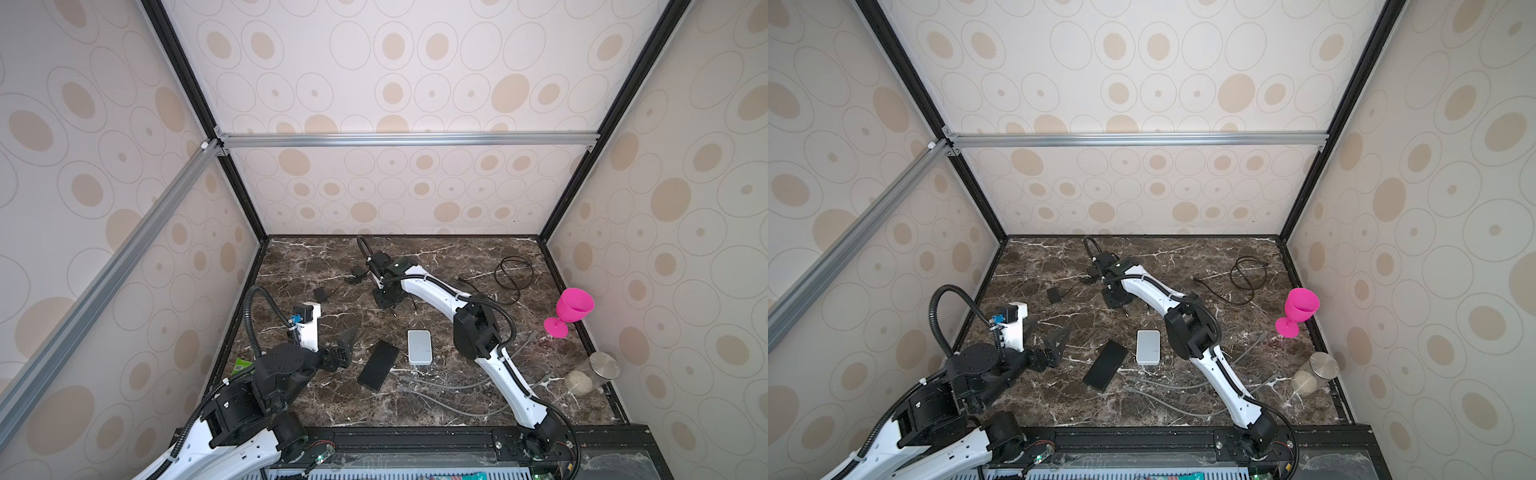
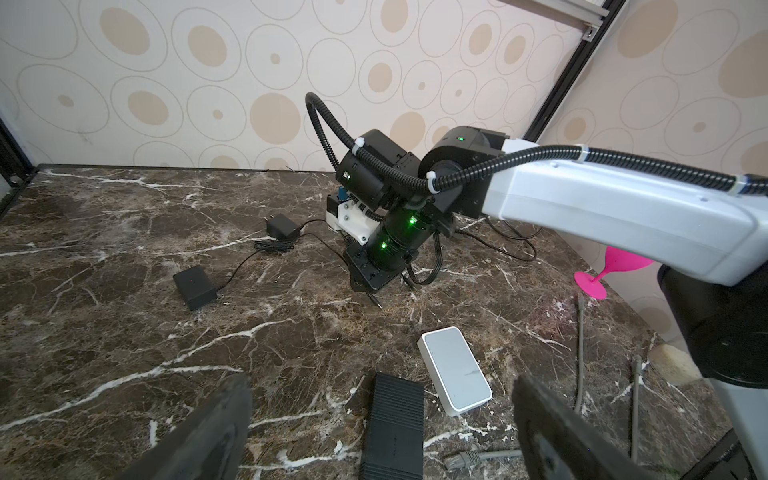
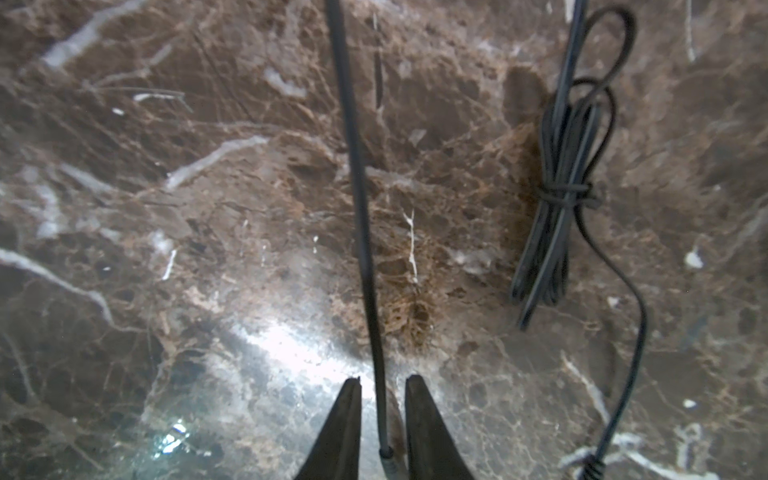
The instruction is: Insert the plug into the switch port
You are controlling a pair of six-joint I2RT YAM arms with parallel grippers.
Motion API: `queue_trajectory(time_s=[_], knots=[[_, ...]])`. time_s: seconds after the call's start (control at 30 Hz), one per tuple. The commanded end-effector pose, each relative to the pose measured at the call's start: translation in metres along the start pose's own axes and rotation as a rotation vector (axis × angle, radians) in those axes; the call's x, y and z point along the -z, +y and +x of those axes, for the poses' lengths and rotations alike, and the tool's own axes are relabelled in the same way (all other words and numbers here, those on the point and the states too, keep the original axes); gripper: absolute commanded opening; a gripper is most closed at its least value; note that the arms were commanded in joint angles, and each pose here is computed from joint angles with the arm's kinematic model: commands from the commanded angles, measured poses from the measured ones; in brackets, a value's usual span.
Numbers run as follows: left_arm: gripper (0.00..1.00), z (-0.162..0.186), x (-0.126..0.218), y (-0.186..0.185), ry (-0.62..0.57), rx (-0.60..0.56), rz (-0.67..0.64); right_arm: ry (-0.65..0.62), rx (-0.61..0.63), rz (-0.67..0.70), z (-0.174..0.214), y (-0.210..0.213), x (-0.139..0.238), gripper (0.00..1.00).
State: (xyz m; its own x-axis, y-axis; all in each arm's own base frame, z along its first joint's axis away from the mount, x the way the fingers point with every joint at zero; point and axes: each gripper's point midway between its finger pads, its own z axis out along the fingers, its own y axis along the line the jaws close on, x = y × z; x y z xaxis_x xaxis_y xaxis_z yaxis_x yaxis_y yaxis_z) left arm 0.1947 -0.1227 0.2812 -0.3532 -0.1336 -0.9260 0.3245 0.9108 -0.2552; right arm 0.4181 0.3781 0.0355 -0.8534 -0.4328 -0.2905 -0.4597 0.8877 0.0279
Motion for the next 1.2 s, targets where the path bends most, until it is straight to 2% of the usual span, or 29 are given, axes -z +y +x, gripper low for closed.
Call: queue_trajectory(time_s=[0.0,0.03,0.07,0.3,0.47,0.57,0.7,0.9,1.17], knots=[[0.98,-0.006,0.001,0.001,-0.025,-0.003,-0.004,0.045,-0.007,0.044,0.010,-0.009,-0.006,0.13],[0.97,-0.006,0.001,0.001,-0.027,-0.002,-0.002,0.047,-0.007,0.042,0.010,-0.009,-0.005,0.04],[0.97,-0.006,0.001,0.000,-0.026,-0.002,-0.001,0.048,-0.007,0.038,0.010,-0.008,-0.004,0.00],[0.97,-0.005,-0.001,0.000,-0.023,-0.013,-0.002,-0.031,-0.034,-0.012,-0.001,-0.003,0.047,0.00],[0.98,0.001,-0.006,-0.007,-0.005,-0.032,0.027,-0.103,-0.108,-0.150,0.007,0.010,0.097,0.00],[0.97,0.010,-0.016,-0.015,0.047,-0.062,0.049,-0.170,-0.164,-0.249,0.016,0.015,0.129,0.00],[0.91,0.029,-0.032,-0.031,0.145,-0.114,0.094,-0.244,-0.223,-0.351,0.034,0.012,0.163,0.00],[0.89,0.051,-0.050,-0.047,0.223,-0.115,0.147,-0.303,-0.276,-0.384,0.073,-0.005,0.191,0.00],[0.76,0.084,-0.073,-0.081,0.269,-0.015,0.310,-0.360,-0.353,-0.590,0.104,0.010,0.203,0.00]])
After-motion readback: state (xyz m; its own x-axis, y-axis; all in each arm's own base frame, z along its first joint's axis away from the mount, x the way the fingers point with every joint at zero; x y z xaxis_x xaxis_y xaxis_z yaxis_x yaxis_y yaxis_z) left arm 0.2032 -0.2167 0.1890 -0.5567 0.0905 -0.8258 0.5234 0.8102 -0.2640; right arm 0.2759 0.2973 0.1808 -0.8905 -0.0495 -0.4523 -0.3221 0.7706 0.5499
